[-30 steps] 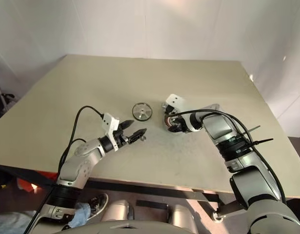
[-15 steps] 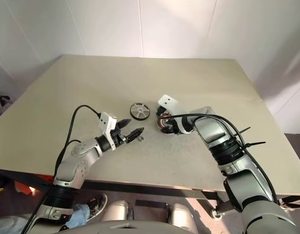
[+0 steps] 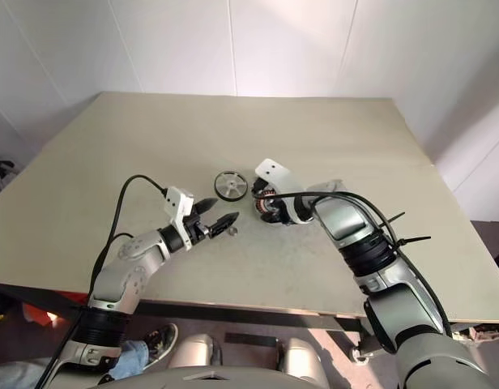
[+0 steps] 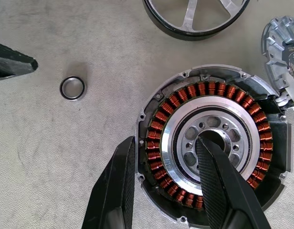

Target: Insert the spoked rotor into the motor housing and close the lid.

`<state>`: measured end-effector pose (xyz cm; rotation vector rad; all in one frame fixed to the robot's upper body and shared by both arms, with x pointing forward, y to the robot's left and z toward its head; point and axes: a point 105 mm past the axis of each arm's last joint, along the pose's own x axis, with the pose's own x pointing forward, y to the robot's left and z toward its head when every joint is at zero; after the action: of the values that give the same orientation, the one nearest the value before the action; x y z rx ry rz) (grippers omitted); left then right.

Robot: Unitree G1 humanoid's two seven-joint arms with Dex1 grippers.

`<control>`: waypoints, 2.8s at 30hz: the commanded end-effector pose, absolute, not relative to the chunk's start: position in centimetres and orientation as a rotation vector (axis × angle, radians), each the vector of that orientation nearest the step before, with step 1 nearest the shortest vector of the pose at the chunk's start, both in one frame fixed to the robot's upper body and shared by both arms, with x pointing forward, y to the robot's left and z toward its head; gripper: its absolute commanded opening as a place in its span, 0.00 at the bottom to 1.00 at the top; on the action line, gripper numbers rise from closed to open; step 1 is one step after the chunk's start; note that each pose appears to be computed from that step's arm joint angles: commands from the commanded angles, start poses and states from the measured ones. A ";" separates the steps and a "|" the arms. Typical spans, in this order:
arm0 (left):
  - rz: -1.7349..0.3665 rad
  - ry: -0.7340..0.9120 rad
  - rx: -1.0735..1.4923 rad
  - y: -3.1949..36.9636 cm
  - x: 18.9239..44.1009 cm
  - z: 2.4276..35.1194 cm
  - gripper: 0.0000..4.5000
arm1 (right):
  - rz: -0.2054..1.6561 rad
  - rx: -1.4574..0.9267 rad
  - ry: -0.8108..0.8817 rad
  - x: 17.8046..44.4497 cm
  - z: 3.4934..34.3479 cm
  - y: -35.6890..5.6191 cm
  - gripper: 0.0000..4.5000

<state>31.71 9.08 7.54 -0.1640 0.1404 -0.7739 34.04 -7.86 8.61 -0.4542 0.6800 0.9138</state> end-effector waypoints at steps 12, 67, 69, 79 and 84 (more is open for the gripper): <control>-0.777 0.095 -0.151 9.4 31.7 8.9 1.00 | 0.998 -0.441 0.703 32.0 8.3 -6.8 0.41; -1.012 0.179 0.048 5.9 32.9 7.6 1.00 | 0.507 -0.072 0.313 35.4 18.4 -16.8 0.75; -1.015 0.208 0.108 5.7 33.1 6.6 1.00 | 0.448 -0.073 0.310 35.5 18.4 -18.3 0.75; -1.099 0.271 0.226 6.2 31.8 3.9 1.00 | 0.393 -0.084 0.301 36.2 17.6 -18.6 0.75; -1.092 0.297 0.259 7.5 31.8 3.4 1.00 | 0.398 -0.069 0.292 36.6 17.3 -18.0 0.75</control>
<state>31.78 6.61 3.78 0.2430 0.2805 -1.1065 36.37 -18.14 16.09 -0.0582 0.3462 0.3995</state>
